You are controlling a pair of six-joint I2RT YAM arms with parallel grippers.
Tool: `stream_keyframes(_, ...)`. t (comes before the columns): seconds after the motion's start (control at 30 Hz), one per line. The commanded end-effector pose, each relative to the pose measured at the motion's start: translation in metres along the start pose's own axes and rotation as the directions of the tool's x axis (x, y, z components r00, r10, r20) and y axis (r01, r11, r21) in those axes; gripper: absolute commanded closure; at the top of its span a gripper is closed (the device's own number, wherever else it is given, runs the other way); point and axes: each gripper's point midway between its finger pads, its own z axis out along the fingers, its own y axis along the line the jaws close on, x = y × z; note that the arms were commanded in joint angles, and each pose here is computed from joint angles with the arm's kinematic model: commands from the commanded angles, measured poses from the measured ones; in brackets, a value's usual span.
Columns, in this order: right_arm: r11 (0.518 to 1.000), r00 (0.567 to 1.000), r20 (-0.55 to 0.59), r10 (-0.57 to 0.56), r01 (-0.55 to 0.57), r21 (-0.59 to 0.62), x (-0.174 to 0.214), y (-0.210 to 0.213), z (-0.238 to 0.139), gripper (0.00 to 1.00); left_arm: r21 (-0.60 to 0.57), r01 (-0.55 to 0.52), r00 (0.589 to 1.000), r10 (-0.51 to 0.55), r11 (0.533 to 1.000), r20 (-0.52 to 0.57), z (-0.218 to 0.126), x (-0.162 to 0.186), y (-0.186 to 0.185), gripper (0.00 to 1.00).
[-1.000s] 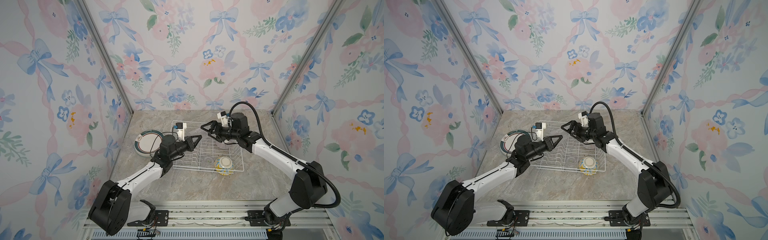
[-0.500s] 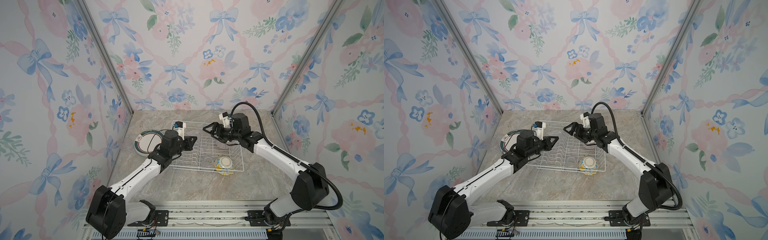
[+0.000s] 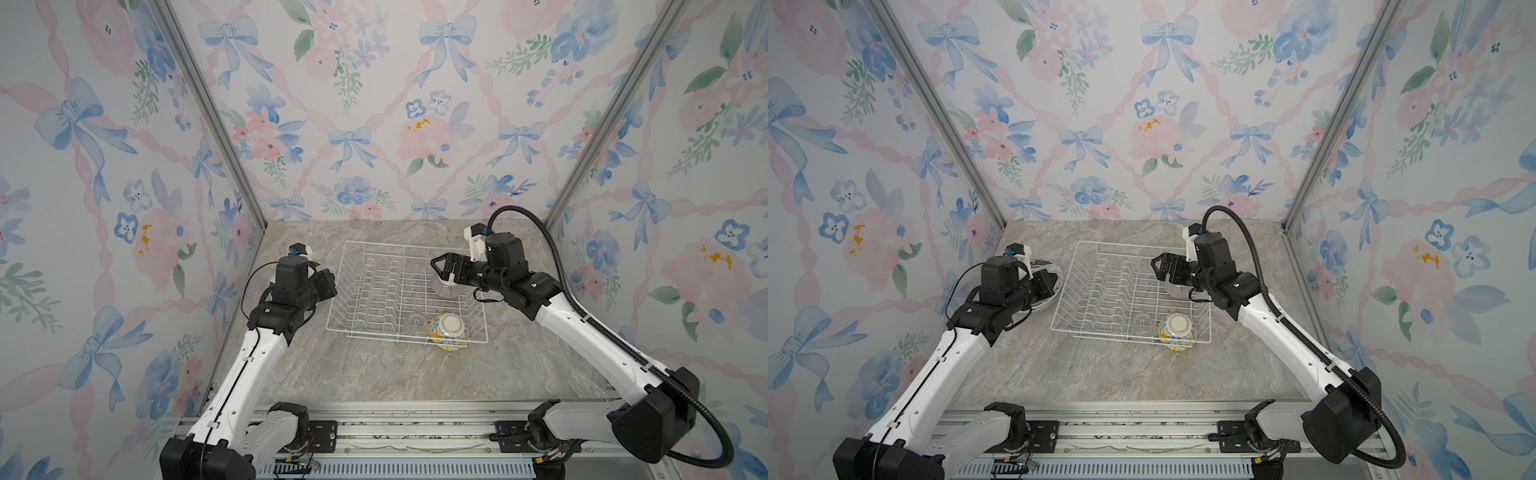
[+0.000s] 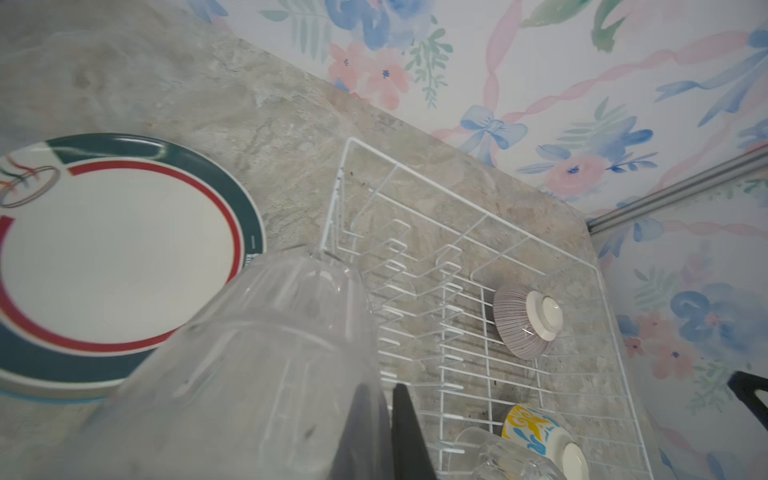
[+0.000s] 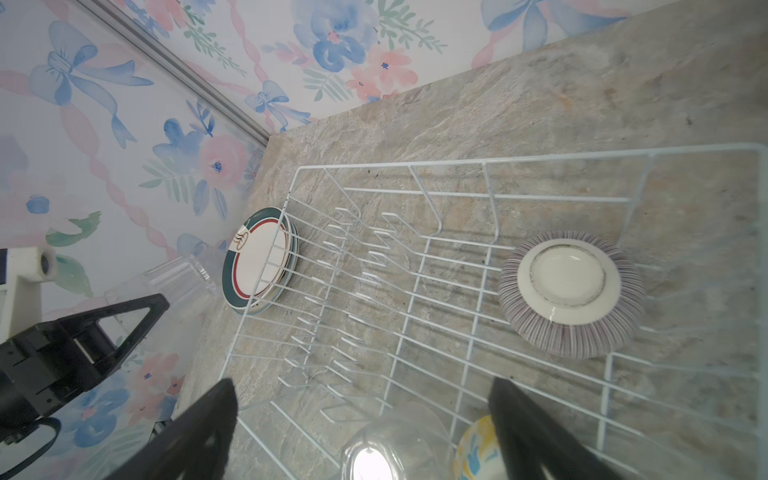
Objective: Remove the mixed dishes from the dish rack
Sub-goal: 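Carry the cup beside the plate stack with the left gripper while the right withdraws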
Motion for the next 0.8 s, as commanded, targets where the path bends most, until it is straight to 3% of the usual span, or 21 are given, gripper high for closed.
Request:
stream_keyframes(0.0,0.994,0.999,0.013,-0.041,0.04,0.1,0.007,-0.027,-0.01,0.03,-0.179,0.004,0.998,-0.016,0.984,-0.062,-0.016,0.009,0.052,1.0)
stream_keyframes(0.13,0.991,0.997,0.037,-0.069,0.064,0.117,0.007,-0.034,-0.023,0.03,-0.303,0.045,0.995,-0.07,0.952,-0.073,-0.029,0.005,0.097,1.0)
stream_keyframes(0.33,0.982,0.995,0.065,-0.081,0.069,0.176,0.008,-0.056,-0.045,0.03,-0.384,0.103,0.984,-0.151,0.917,-0.097,-0.04,0.004,0.135,1.0)
stream_keyframes(0.6,0.979,0.995,0.079,-0.063,0.046,0.201,0.014,-0.079,-0.057,0.03,-0.541,0.085,0.956,-0.221,0.837,-0.192,-0.024,0.025,0.185,1.0)
stream_keyframes(0.77,0.982,0.998,0.034,-0.051,0.044,0.181,0.028,-0.083,-0.047,0.03,-0.602,0.085,0.947,-0.252,0.794,-0.198,-0.019,0.016,0.207,1.0)
